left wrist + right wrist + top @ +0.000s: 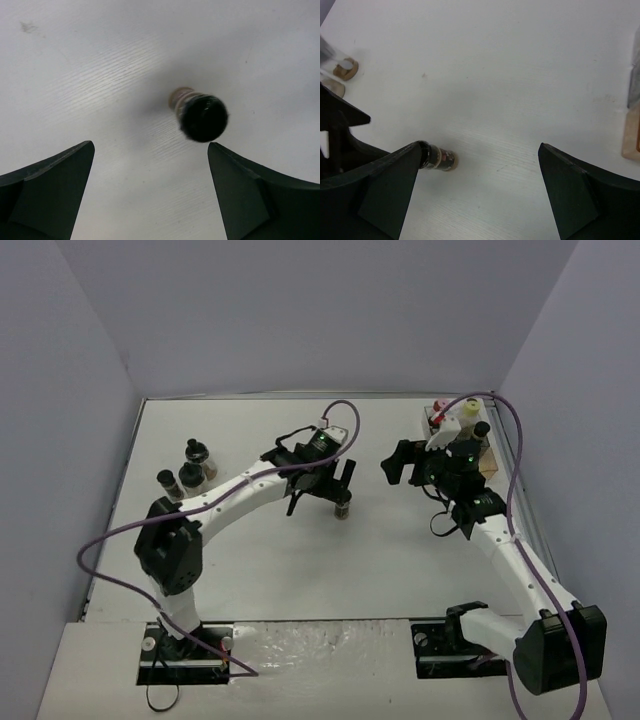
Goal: Organize the condiment bottles
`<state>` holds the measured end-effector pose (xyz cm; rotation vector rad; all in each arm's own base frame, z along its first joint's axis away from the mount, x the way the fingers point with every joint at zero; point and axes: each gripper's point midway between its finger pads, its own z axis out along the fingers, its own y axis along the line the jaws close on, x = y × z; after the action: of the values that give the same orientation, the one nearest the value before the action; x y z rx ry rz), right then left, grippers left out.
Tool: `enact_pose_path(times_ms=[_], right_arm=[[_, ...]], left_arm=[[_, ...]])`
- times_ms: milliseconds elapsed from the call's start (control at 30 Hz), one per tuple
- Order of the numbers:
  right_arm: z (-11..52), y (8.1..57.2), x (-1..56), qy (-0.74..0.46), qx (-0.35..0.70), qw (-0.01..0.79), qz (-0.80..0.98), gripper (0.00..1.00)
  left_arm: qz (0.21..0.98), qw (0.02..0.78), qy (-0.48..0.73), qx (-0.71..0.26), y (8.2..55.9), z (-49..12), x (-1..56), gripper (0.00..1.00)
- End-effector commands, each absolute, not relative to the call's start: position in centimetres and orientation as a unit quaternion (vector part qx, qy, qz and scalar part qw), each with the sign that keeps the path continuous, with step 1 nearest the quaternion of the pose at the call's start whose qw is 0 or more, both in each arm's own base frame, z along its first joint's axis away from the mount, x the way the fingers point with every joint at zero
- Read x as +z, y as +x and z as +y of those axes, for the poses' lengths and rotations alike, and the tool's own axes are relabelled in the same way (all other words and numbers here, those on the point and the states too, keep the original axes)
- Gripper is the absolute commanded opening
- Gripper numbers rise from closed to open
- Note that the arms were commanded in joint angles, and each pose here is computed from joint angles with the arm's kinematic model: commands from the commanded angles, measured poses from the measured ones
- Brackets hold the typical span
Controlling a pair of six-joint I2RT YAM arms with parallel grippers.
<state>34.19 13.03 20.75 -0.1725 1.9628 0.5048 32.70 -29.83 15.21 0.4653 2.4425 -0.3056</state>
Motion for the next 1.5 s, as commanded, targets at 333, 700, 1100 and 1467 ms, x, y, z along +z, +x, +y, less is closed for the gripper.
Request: enact_pose_path(times_ms=[333,700,1100,1467], right_arm=[[23.9,33.6,16.5,-0.237,0.187,0.458,0.836,0.98],[25.3,33.6,10.2,-0.230,0.140,0.401,0.876,0.78],[23.7,35.3,10.8,-0.208,0.106,0.424,0.875,0.07],[7.4,43.7,20.7,-0.006,0.010,0.512,0.859,0.00]], left_arm=[[0.876,0.461,0.076,-0.115,30.0,-14.6,25.3,0.97],[0.866,0.468,0.052,-0.168,30.6,-13.1,24.4,0.97],[0.863,0.478,0.027,-0.159,30.8,-11.0,24.4,0.97],[0.870,0.466,0.018,-0.161,31.0,-10.8,23.8,0.97]])
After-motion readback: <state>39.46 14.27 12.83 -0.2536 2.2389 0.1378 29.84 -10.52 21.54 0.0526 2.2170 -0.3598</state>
